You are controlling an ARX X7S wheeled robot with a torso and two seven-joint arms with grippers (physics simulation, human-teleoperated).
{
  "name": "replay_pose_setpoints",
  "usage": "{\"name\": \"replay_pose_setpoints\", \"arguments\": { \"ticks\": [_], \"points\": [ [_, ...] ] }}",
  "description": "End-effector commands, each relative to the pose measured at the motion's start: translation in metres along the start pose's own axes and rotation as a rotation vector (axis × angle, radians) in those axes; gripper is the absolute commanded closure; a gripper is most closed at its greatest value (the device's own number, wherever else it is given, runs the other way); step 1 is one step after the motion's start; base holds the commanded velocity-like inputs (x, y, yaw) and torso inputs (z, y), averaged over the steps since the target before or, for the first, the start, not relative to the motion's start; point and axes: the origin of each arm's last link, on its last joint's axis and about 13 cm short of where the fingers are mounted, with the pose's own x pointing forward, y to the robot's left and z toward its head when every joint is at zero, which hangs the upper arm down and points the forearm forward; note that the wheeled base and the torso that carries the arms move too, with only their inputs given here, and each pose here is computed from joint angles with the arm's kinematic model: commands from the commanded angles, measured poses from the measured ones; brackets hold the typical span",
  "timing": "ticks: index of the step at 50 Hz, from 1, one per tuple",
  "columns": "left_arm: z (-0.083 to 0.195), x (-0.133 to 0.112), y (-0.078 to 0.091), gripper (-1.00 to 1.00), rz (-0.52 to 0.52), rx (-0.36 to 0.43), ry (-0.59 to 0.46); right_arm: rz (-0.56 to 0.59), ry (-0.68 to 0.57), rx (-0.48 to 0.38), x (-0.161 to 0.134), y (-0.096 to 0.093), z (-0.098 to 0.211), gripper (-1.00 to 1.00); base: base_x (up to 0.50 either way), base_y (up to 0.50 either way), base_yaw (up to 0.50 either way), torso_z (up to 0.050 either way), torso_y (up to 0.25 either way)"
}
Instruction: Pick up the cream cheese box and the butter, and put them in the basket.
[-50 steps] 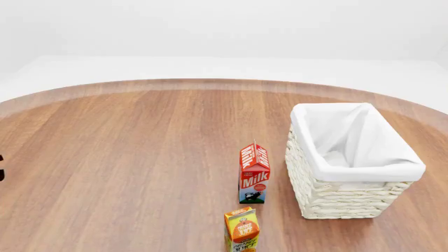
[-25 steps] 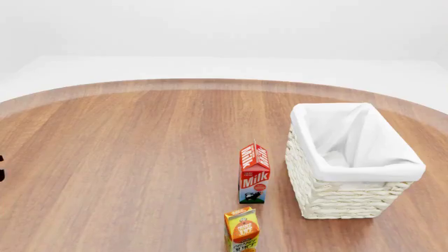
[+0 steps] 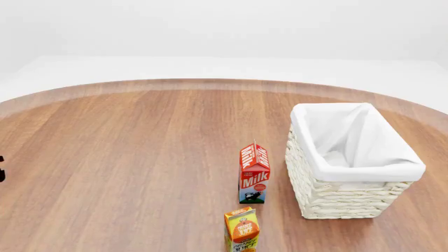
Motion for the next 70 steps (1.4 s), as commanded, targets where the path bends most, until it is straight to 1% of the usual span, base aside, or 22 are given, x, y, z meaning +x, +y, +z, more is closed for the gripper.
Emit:
{"name": "replay_pose_setpoints", "arguments": {
  "ticks": [1, 17, 24, 25, 28, 32, 41, 46, 49, 50, 51, 52, 54, 55, 56, 57, 59, 60, 62, 63, 66, 70],
  "points": [
    [0.001, 0.000, 0.002, -1.00, 0.000, 0.012, -0.020, 0.029, -0.003, 0.012, 0.005, 0.000, 0.002, -1.00, 0.00, 0.00, 0.00, 0.000, 0.000],
    [0.001, -0.001, 0.002, -1.00, -0.004, 0.010, -0.018, 0.015, 0.036, 0.034, 0.017, -0.007, -0.002, -1.00, 0.00, 0.00, 0.00, 0.000, 0.000],
    [0.001, -0.001, 0.002, -1.00, -0.003, 0.010, -0.017, 0.038, 0.048, 0.004, 0.019, -0.005, -0.007, -1.00, 0.00, 0.00, 0.00, 0.000, 0.000],
    [0.001, -0.001, 0.002, -1.00, -0.002, 0.009, -0.017, 0.041, 0.043, -0.011, 0.018, -0.005, -0.007, 1.00, 0.00, 0.00, 0.00, 0.000, 0.000],
    [0.001, -0.001, 0.002, -1.00, -0.001, 0.009, -0.017, 0.059, 0.023, -0.058, 0.016, -0.003, -0.007, 1.00, 0.00, 0.00, 0.00, 0.000, 0.000],
    [0.001, -0.001, 0.002, -1.00, -0.003, 0.009, -0.017, 0.028, 0.021, -0.059, 0.017, -0.004, -0.008, 1.00, 0.00, 0.00, 0.00, 0.000, 0.000],
    [0.001, -0.001, 0.002, -1.00, -0.004, 0.009, -0.017, 0.014, 0.001, -0.085, 0.015, -0.003, -0.008, 1.00, 0.00, 0.00, 0.00, 0.000, 0.000],
    [0.001, -0.001, 0.002, -1.00, -0.002, 0.010, -0.018, -0.009, -0.052, -0.088, 0.009, -0.003, -0.001, 1.00, 0.00, 0.00, 0.00, 0.000, 0.000],
    [0.002, -0.001, 0.002, -1.00, -0.001, 0.010, -0.020, -0.066, -0.136, -0.070, 0.003, -0.005, 0.009, 1.00, 0.00, 0.00, 0.00, 0.000, 0.000],
    [0.002, -0.001, 0.003, -1.00, 0.000, 0.011, -0.020, -0.091, -0.214, -0.097, -0.002, -0.006, 0.017, 1.00, 0.00, 0.00, 0.00, 0.000, 0.000],
    [0.002, -0.001, 0.003, -1.00, 0.000, 0.011, -0.020, -0.093, -0.221, -0.077, -0.006, -0.006, 0.021, 1.00, 0.00, 0.00, 0.00, 0.000, 0.000],
    [0.002, -0.001, 0.003, -1.00, 0.001, 0.012, -0.021, -0.109, -0.278, -0.101, -0.009, -0.006, 0.026, 1.00, 0.00, 0.00, 0.00, 0.000, 0.000],
    [0.003, -0.001, 0.003, -1.00, 0.000, 0.012, -0.023, -0.116, -0.341, -0.091, -0.019, -0.005, 0.035, 1.00, 0.00, 0.00, 0.00, 0.000, 0.000],
    [0.003, -0.001, 0.003, -1.00, 0.000, 0.012, -0.023, -0.140, -0.391, -0.102, -0.023, -0.006, 0.040, 1.00, 0.00, 0.00, 0.00, 0.000, 0.000],
    [0.003, 0.000, 0.003, -1.00, 0.000, 0.013, -0.024, -0.135, -0.411, -0.083, -0.028, -0.007, 0.045, 1.00, 0.00, 0.00, 0.00, 0.000, 0.000],
    [0.003, 0.001, 0.003, -1.00, 0.000, 0.012, -0.024, -0.163, -0.466, -0.089, -0.032, -0.008, 0.050, 1.00, 0.00, 0.00, 0.00, 0.000, 0.000],
    [0.003, 0.001, 0.002, -1.00, 0.000, 0.013, -0.024, -0.167, -0.514, -0.084, -0.039, -0.009, 0.057, 1.00, 0.00, 0.00, 0.00, 0.000, 0.005],
    [0.001, 0.000, 0.002, -1.00, 0.013, -0.004, -0.021, -0.180, -0.553, -0.069, -0.046, -0.010, 0.063, 1.00, 0.00, 0.00, 0.00, 0.000, 0.000],
    [0.000, -0.001, 0.003, -1.00, 0.007, 0.000, -0.026, -0.185, -0.616, -0.053, -0.060, -0.011, 0.073, 1.00, 0.00, 0.00, 0.00, 0.000, 0.000],
    [0.000, -0.001, 0.002, -1.00, 0.035, -0.025, -0.004, -0.187, -0.630, -0.054, -0.062, -0.011, 0.074, 1.00, 0.00, 0.00, 0.00, 0.000, 0.000],
    [0.002, -0.001, 0.002, -1.00, 0.032, -0.024, -0.007, -0.185, -0.660, -0.042, -0.072, -0.012, 0.080, 1.00, 0.00, 0.00, 0.00, 0.000, 0.000],
    [0.002, 0.000, 0.001, -1.00, 0.033, -0.023, -0.008, -0.196, -0.742, -0.044, -0.091, -0.013, 0.089, 1.00, 0.00, 0.00, 0.00, 0.000, 0.000]
  ]
}}
